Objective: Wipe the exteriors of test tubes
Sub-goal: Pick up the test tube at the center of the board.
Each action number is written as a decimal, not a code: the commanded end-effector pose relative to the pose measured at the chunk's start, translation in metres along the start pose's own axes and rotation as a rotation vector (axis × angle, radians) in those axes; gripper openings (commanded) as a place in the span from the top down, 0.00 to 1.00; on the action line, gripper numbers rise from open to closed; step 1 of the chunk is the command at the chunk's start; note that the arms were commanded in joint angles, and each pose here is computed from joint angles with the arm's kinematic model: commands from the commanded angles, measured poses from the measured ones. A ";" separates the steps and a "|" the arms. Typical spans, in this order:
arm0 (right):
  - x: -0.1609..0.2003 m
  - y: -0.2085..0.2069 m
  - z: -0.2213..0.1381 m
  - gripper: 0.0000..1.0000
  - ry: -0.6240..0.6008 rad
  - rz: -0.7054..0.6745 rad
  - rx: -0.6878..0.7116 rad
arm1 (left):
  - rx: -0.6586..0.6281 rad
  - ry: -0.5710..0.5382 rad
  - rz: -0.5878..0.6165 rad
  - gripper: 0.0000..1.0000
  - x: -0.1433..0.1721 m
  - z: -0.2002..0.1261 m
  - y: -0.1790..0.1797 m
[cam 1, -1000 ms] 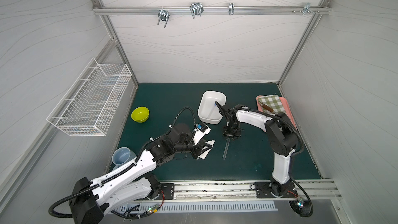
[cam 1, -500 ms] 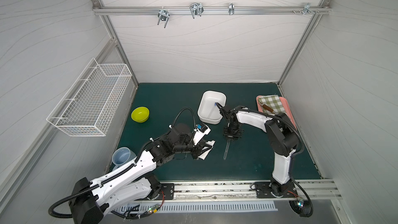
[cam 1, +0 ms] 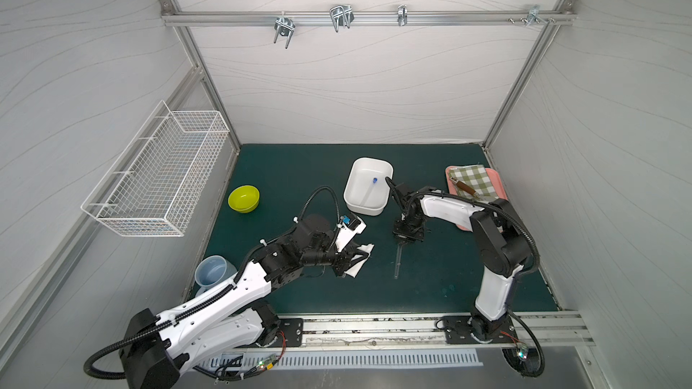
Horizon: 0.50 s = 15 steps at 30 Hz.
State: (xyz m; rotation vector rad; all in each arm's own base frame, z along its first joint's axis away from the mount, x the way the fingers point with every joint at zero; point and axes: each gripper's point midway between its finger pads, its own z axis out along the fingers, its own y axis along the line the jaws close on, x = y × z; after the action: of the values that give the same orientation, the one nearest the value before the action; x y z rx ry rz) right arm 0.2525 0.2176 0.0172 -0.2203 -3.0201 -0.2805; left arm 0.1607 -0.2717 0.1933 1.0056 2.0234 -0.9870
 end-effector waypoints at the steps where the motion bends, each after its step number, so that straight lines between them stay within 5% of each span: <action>1: 0.014 -0.024 0.026 0.87 0.062 0.067 0.062 | 0.018 -0.040 0.030 0.73 -0.010 -0.002 -0.004; 15: -0.001 0.032 -0.040 0.89 -0.079 0.106 -0.320 | 0.002 -0.002 0.003 0.72 -0.008 0.002 0.001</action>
State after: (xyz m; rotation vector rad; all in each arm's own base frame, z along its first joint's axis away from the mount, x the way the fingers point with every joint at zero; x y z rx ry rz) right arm 0.2505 0.2295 0.0344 -0.3659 -3.0068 -0.5863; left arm 0.1612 -0.2722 0.1889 1.0075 2.0418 -0.9838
